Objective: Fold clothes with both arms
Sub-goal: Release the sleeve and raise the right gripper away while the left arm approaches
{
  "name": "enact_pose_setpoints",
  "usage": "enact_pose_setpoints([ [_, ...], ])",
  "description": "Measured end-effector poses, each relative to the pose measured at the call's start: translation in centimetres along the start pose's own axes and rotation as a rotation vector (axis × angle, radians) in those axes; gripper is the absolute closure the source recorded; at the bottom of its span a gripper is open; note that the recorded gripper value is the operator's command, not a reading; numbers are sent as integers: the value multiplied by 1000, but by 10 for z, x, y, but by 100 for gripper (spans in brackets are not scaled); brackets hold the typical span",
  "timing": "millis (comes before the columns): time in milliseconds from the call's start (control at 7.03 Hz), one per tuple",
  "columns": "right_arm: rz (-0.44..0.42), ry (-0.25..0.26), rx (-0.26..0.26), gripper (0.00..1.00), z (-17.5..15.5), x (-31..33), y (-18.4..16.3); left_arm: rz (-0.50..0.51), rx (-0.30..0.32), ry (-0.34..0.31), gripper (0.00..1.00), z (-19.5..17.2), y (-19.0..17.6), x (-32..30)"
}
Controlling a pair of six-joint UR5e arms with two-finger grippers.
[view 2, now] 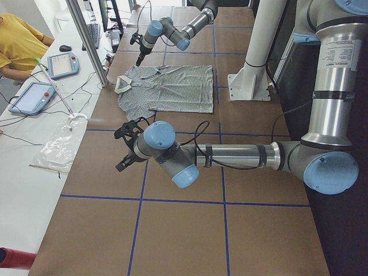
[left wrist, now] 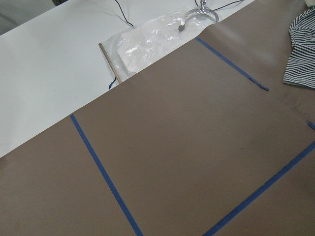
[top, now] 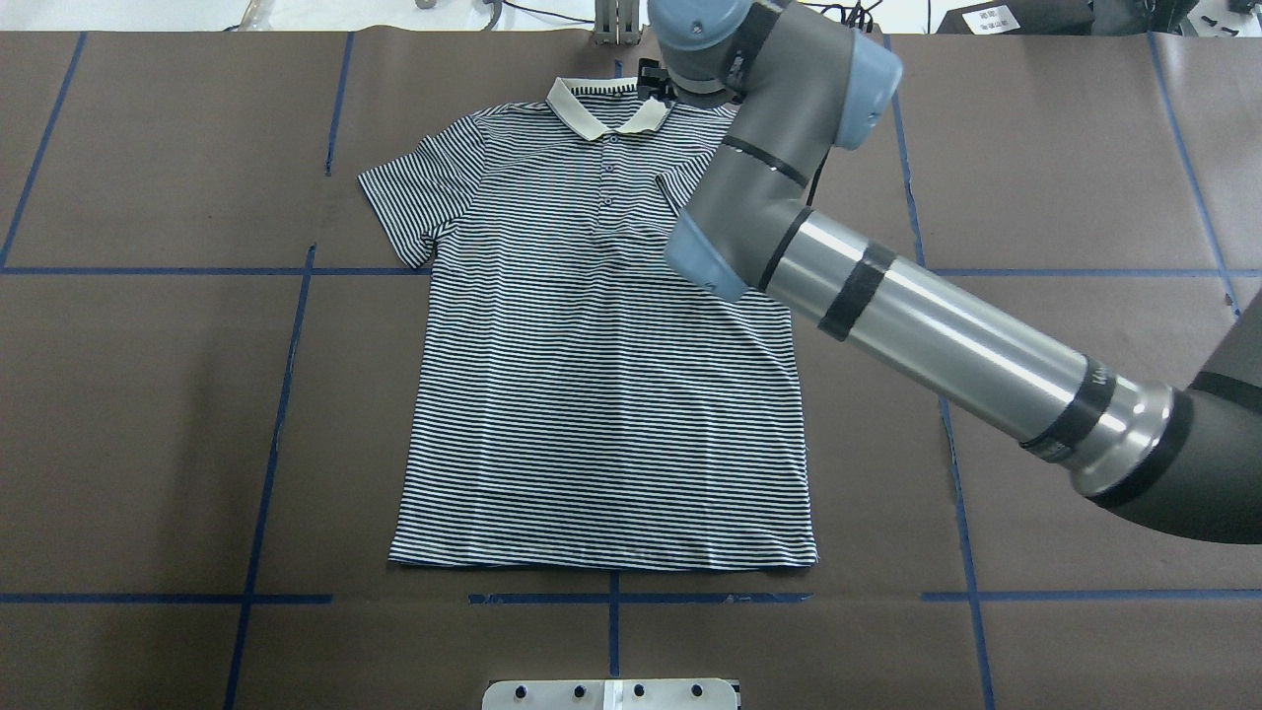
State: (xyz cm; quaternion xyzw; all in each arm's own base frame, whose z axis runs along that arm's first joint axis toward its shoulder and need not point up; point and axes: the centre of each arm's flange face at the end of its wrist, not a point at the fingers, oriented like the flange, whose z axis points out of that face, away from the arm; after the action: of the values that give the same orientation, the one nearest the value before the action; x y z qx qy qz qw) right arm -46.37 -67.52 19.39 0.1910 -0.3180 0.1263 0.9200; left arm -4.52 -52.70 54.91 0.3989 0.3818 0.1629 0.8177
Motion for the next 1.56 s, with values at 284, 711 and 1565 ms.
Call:
enact_pose_setpoints([
  [284,-136,-91,-69,0,-27,145,-29,-121,24,98,0,47,-38,51],
  [711,-196,-178,-84,0,-42,278,-6,-512,30,77,25,175,-109,172],
  [1565,-171,-236,-53,0,-49,311,20,-666,-38,-176,41,356,-176,253],
])
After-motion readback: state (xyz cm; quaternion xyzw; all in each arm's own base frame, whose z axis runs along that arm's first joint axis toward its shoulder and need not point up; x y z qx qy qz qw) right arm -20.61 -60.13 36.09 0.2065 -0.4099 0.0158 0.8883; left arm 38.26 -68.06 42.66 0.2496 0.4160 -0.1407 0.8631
